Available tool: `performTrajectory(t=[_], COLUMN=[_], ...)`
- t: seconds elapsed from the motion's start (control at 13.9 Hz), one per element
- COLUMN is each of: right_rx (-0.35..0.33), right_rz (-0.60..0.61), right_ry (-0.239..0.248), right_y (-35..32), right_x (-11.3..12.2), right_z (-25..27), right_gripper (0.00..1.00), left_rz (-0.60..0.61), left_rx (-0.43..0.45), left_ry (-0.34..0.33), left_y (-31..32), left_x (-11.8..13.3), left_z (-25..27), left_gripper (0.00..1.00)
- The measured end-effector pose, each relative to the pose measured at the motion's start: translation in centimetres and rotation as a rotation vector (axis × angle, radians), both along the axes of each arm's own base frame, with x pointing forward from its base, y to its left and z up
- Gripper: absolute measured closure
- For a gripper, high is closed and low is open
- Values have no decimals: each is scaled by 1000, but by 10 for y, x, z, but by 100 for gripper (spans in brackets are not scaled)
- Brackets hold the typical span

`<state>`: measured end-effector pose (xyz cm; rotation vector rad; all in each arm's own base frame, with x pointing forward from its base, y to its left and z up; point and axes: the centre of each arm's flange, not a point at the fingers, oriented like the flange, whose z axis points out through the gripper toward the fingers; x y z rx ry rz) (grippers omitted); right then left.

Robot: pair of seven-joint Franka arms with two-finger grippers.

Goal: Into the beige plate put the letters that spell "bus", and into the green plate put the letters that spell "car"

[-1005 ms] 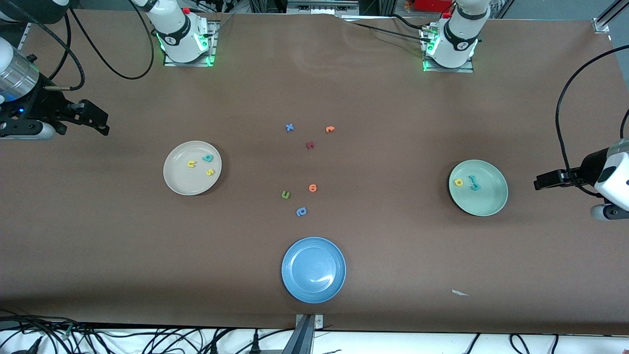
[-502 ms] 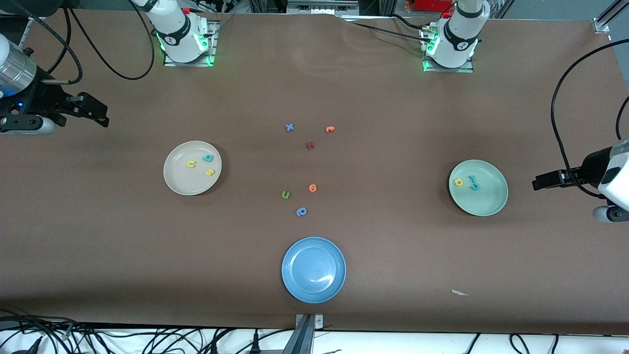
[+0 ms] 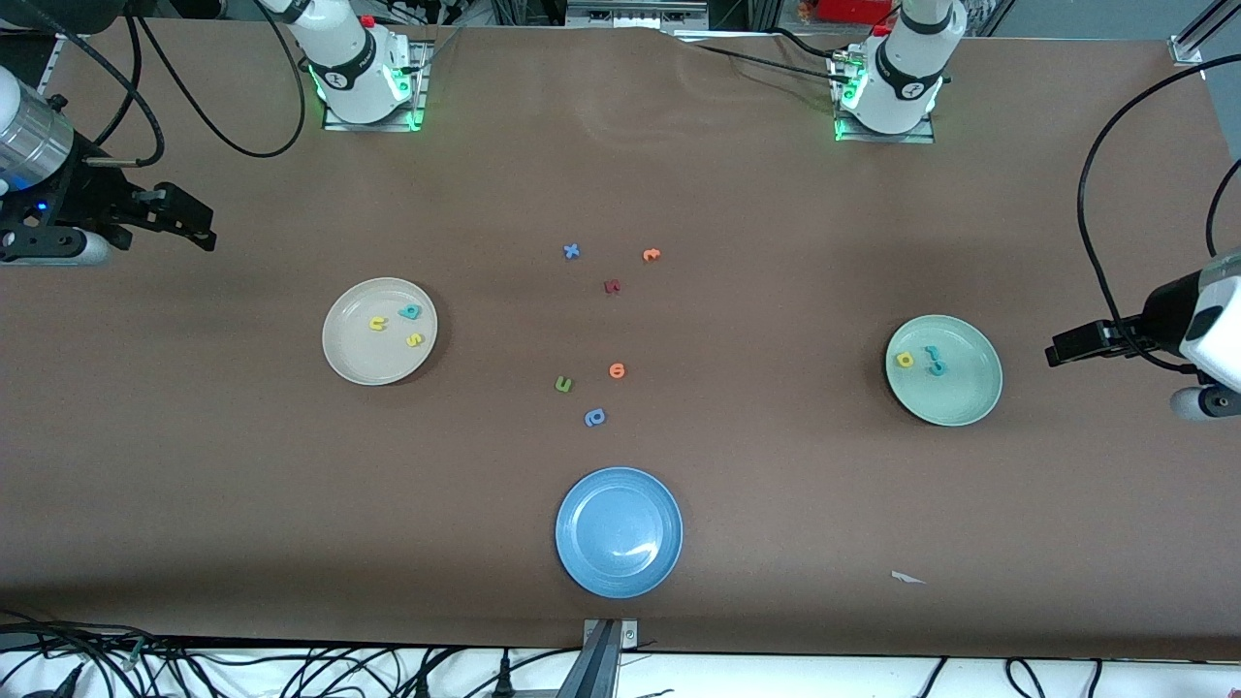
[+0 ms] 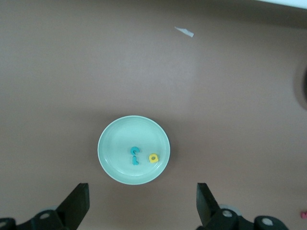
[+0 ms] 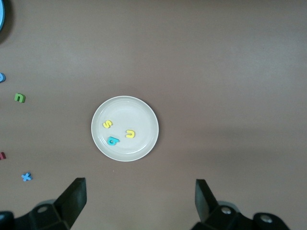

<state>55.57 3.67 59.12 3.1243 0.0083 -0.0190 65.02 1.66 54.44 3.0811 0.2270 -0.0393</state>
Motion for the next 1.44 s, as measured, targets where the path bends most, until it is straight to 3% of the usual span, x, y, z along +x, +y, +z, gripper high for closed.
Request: performTrajectory(t=[0.29,1.44], right_rx=[0,0], right_rz=[0,-1], right_ry=[4,7], right_y=[0,0], right_x=[1,2], right_z=[-2,-4], right_gripper=[0,0], left_rz=[1,-80], left_rx=[7,-1], left_ry=[-41,-118], left_y=[-2,-28], left_x=[-17,-22], left_z=[10,54], left_gripper=[0,0])
